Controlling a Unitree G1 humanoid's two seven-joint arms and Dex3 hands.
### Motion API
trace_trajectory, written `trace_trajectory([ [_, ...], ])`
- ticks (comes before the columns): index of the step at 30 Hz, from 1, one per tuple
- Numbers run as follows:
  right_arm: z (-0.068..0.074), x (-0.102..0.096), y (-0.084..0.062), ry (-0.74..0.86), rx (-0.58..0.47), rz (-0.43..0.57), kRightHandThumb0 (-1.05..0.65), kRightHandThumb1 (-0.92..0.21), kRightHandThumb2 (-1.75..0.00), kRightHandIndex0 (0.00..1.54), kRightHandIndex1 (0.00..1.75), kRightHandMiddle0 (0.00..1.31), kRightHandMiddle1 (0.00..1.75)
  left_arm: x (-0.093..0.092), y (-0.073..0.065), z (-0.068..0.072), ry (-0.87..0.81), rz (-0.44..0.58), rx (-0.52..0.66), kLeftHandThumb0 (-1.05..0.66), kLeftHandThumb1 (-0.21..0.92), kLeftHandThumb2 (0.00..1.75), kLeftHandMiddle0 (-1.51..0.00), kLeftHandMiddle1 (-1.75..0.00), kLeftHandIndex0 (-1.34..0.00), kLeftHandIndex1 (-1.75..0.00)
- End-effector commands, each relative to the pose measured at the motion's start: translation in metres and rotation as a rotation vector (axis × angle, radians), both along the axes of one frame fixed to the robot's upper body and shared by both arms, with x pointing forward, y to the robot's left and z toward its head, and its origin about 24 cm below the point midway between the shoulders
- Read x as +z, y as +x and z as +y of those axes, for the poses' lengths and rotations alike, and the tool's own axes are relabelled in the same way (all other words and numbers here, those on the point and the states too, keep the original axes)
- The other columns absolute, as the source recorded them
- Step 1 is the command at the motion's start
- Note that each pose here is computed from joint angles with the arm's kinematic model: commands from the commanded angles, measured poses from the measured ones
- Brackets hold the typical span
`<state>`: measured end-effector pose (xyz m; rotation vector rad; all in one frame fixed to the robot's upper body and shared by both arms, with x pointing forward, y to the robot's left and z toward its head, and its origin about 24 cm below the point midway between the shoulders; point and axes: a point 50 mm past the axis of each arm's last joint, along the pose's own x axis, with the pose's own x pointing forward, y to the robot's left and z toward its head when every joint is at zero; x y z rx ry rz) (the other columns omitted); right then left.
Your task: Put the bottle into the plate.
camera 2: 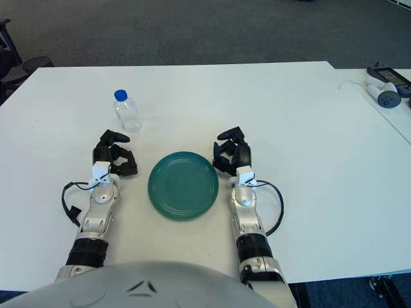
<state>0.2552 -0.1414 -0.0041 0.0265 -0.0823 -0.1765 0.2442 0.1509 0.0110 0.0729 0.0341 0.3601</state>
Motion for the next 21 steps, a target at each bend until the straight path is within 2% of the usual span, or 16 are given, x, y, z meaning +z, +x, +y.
trace_trajectory([
  [1,-0.0004,-0.0400,-0.0265,0.037,-0.042,0.165,-0.46,-0.35,-1.26,1.08,1.75,0.57,1.75,-0.0066,-0.0040,0.0013,0.006,0.034,0.004,0.00,-0.03,1.72,-0.86,-1.75,-0.66,-1.75],
  [21,0.0019,-0.0435,-0.0265,0.078,-0.101,0.135,-0.46,-0.32,-1.30,1.14,1.75,0.60,1.75,-0.0065,-0.0047,0.0013,0.009,0.036,0.003,0.00,-0.05,1.73,-0.87,-1.75,-0.67,-1.75],
])
